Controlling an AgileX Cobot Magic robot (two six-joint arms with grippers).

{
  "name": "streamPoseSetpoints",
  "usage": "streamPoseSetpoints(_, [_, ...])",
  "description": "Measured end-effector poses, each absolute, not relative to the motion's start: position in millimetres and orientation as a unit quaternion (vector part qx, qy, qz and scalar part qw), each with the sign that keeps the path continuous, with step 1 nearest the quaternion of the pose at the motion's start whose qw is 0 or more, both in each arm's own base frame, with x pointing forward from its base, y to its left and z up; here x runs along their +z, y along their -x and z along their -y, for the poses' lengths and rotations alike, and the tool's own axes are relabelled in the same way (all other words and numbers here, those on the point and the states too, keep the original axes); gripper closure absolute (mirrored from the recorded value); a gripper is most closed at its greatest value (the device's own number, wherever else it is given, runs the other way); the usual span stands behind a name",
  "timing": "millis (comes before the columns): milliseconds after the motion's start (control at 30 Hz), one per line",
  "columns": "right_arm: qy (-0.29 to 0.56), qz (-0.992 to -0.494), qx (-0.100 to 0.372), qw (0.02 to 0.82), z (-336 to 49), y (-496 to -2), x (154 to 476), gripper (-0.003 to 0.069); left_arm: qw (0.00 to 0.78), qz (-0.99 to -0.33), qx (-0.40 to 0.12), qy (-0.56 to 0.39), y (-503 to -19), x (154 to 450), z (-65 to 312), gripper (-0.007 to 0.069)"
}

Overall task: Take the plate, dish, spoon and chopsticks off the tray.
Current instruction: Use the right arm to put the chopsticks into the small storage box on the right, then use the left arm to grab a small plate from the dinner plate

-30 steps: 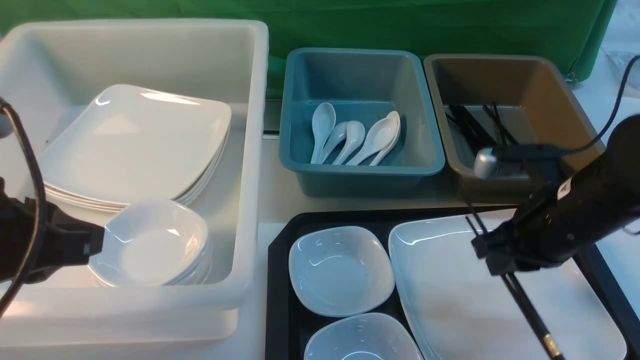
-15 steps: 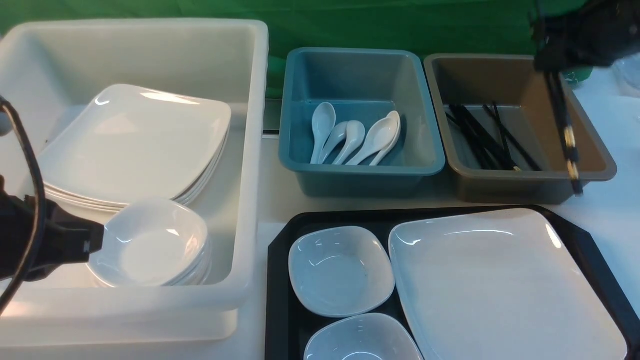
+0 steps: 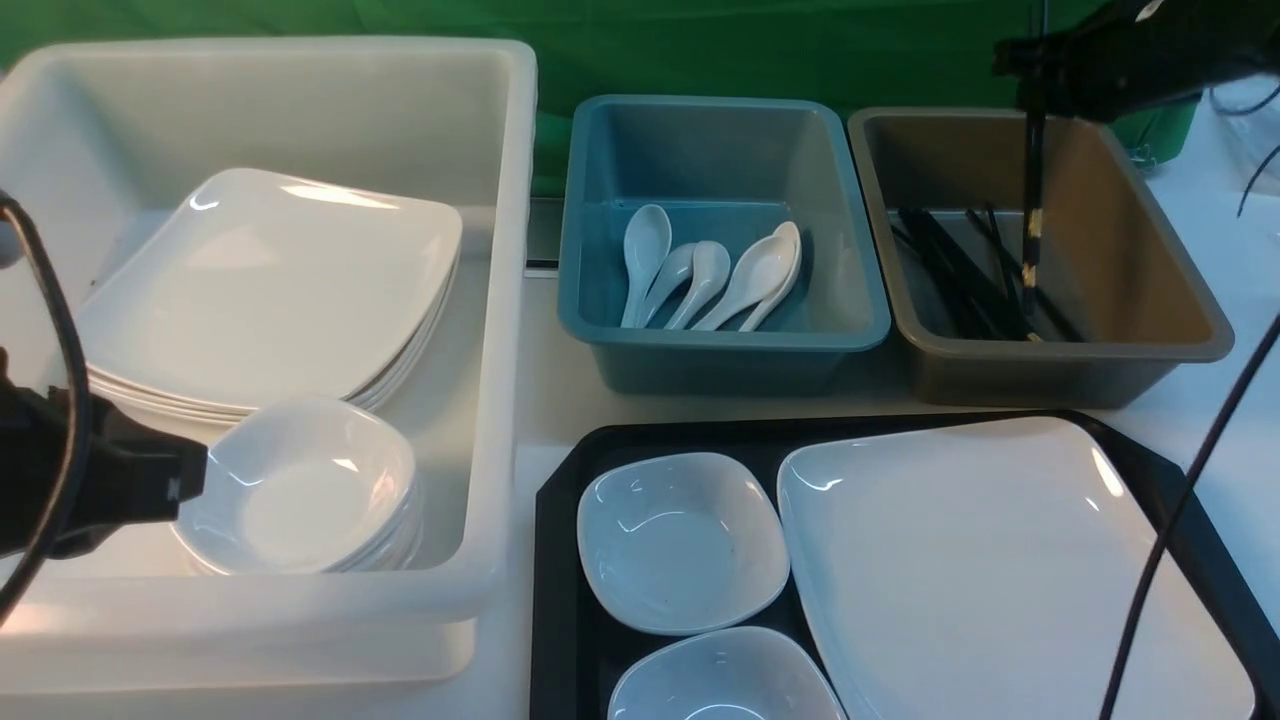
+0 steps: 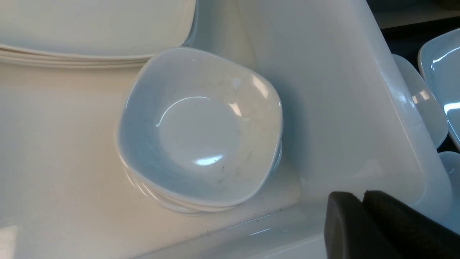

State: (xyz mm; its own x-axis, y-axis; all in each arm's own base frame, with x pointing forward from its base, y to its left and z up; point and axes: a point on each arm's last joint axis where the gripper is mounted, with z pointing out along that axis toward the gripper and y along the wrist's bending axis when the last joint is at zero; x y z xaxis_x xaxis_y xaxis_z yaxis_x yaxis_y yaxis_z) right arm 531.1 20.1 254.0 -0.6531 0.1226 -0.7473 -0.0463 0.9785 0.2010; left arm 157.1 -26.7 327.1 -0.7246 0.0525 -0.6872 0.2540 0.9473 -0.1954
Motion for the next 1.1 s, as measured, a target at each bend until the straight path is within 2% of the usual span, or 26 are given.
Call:
streamPoseSetpoints(100, [-0.021, -0.911, 0.102, 0.399, -20, -533, 241, 0.0559, 0.364, -0.917, -0.139, -0.083, -158, 327, 27, 0.0589])
streamPoseSetpoints(167, [-0.018, -0.921, 0.105, 0.374, -21, -530, 235, 0.0468, 0.367, -0.916, -0.138, -0.082, -158, 328, 26, 0.0589])
streamPoseSetpoints(200, [-0.018, -0.923, 0.105, 0.37, -22, -530, 235, 0.0457, 0.368, -0.916, -0.138, -0.082, -158, 328, 26, 0.0589])
streamPoseSetpoints(233, [-0.016, -0.928, 0.108, 0.355, -22, -528, 234, 0.0366, 0.368, -0.916, -0.139, -0.081, -158, 328, 27, 0.0589])
streamPoseSetpoints(300, [-0.01, -0.939, 0.112, 0.325, -24, -522, 235, 0.0265, 0.368, -0.916, -0.14, -0.081, -158, 328, 27, 0.0589])
streamPoseSetpoints(333, [-0.004, -0.945, 0.113, 0.306, -24, -517, 238, 0.0236, 0.368, -0.916, -0.14, -0.081, -158, 328, 27, 0.0589])
streamPoseSetpoints(400, [0.002, -0.952, 0.114, 0.285, -25, -512, 242, 0.0229, 0.367, -0.916, -0.141, -0.083, -158, 330, 27, 0.0591])
streamPoseSetpoints(433, [0.016, -0.959, 0.115, 0.257, -26, -501, 257, 0.0259, 0.371, -0.914, -0.141, -0.086, -158, 336, 27, 0.0601])
streamPoseSetpoints(533, [0.055, -0.962, 0.113, 0.242, -27, -476, 300, 0.0468, 0.393, -0.904, -0.14, -0.094, -159, 357, 28, 0.0618])
streamPoseSetpoints(600, [0.072, -0.959, 0.112, 0.25, -27, -454, 337, 0.0579, 0.412, -0.894, -0.141, -0.102, -160, 378, 29, 0.0623])
streamPoseSetpoints(633, [0.08, -0.957, 0.112, 0.256, -27, -441, 355, 0.0603, 0.417, -0.891, -0.142, -0.106, -161, 387, 29, 0.0623])
streamPoseSetpoints(667, [0.081, -0.955, 0.111, 0.261, -27, -437, 363, 0.0606, 0.416, -0.892, -0.142, -0.106, -162, 387, 29, 0.0623])
streamPoseSetpoints(733, [0.094, -0.944, 0.109, 0.297, -28, -408, 404, 0.0625, 0.414, -0.89, -0.148, -0.123, -165, 404, 32, 0.0624])
streamPoseSetpoints(867, [0.112, -0.927, 0.106, 0.343, -28, -357, 449, 0.063, 0.391, -0.892, -0.161, -0.161, -174, 417, 48, 0.0624])
streamPoseSetpoints(1000, [0.124, -0.917, 0.103, 0.364, -28, -302, 471, 0.0629, 0.356, -0.896, -0.164, -0.211, -181, 414, 78, 0.0624])
streamPoseSetpoints(1033, [0.126, -0.915, 0.101, 0.369, -28, -275, 473, 0.0629, 0.33, -0.901, -0.158, -0.234, -184, 406, 97, 0.0624])
streamPoseSetpoints(1100, [0.124, -0.914, 0.101, 0.372, -27, -250, 467, 0.0628, 0.297, -0.907, -0.146, -0.259, -187, 395, 121, 0.0624])
